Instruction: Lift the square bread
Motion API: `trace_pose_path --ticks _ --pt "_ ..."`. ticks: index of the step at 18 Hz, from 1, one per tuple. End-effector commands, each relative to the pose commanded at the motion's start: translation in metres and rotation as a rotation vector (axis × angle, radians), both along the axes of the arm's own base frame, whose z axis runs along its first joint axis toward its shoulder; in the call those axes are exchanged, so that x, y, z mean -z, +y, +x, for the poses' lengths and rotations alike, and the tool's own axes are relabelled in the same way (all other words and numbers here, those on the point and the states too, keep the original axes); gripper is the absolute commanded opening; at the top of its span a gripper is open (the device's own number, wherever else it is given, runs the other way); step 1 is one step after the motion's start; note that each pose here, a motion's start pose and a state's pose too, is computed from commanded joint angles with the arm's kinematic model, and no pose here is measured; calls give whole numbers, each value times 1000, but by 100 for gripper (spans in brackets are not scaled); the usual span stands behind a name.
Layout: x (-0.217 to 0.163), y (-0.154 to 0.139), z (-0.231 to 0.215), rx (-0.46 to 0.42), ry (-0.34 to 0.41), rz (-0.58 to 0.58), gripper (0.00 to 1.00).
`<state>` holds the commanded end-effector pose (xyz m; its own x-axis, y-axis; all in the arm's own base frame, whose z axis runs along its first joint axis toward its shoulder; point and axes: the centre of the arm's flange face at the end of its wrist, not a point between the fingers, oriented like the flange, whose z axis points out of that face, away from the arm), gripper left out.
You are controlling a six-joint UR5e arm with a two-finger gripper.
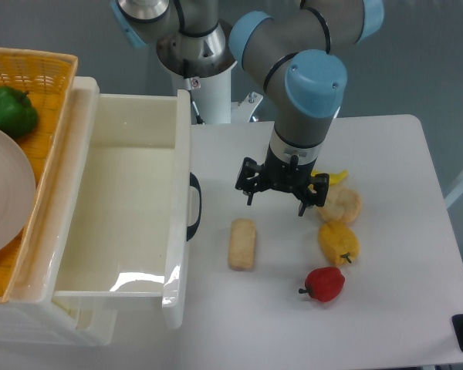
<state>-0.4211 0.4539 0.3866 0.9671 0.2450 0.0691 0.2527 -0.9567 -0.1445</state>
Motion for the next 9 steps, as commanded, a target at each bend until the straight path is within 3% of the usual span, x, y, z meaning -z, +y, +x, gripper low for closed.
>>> trace_pose_path --ticks 9 --pt "1 -4 -5 -17 -6 2 100"
